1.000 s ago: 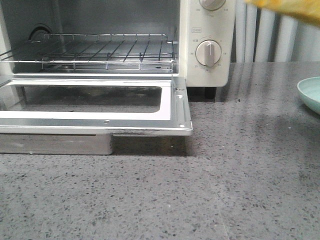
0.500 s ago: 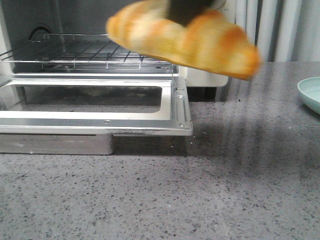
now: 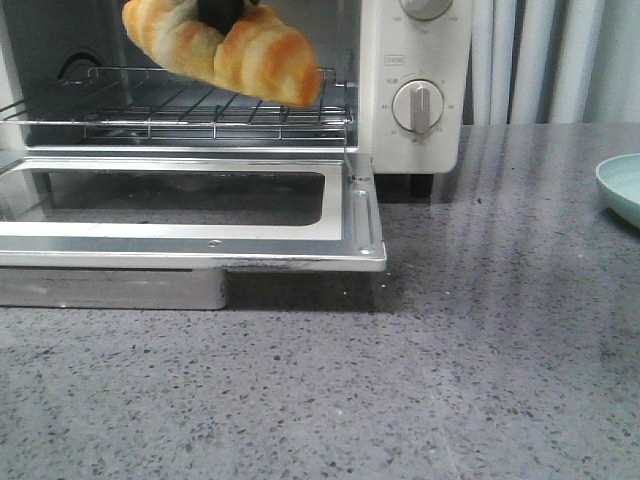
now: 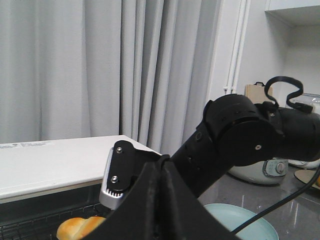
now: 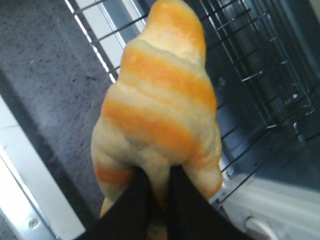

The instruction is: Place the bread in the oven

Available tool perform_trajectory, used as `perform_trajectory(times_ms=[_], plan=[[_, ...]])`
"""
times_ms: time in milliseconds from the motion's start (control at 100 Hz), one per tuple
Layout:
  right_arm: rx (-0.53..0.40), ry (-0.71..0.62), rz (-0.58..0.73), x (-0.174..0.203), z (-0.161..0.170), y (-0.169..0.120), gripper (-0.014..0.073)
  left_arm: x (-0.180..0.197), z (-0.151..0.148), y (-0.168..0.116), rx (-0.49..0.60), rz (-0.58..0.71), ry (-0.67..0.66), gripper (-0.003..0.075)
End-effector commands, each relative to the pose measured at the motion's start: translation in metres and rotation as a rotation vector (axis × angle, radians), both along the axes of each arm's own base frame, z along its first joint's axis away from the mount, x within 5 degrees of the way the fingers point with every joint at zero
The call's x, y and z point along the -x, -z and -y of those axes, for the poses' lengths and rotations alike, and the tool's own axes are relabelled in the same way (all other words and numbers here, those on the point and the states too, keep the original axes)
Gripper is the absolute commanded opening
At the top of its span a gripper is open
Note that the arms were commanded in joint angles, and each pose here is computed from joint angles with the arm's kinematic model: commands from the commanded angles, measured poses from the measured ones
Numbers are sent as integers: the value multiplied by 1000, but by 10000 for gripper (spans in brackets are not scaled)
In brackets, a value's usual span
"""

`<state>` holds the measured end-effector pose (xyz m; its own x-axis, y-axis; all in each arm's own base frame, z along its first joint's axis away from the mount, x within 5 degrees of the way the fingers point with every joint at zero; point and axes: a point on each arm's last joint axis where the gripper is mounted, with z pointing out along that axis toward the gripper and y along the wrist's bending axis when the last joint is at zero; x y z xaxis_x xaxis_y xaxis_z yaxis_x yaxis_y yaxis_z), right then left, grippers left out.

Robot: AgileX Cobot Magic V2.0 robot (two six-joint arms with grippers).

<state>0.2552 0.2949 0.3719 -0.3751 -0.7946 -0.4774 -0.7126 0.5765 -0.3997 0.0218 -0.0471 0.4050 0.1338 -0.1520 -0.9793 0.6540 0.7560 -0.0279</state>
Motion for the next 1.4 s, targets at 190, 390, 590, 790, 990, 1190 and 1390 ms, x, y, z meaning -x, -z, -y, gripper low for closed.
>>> perform_trajectory(times_ms=[190, 390, 590, 790, 990, 1190, 1390], plan=[[68, -18, 245, -18, -1, -18, -69, 1, -1, -10, 45, 18, -2, -21], [121, -23, 315, -25, -2, -17, -69, 1, -1, -10, 42, 16, 3, -21], [106, -37, 332, -26, -4, -18, 102, 1, -1, -10, 42, 15, 5, -21], [128, -37, 373, -28, -3, -21, 456, 1, -1, -10, 42, 16, 3, -21], [129, -38, 375, -27, -4, -21, 453, -2, -4, -9, 4, 31, -58, -22], [145, -65, 357, -11, -14, -19, 453, -5, -9, -5, -25, -6, -120, -22], [169, -105, 333, 13, -28, -17, 453, 2, -20, 6, -7, -16, -227, -22]])
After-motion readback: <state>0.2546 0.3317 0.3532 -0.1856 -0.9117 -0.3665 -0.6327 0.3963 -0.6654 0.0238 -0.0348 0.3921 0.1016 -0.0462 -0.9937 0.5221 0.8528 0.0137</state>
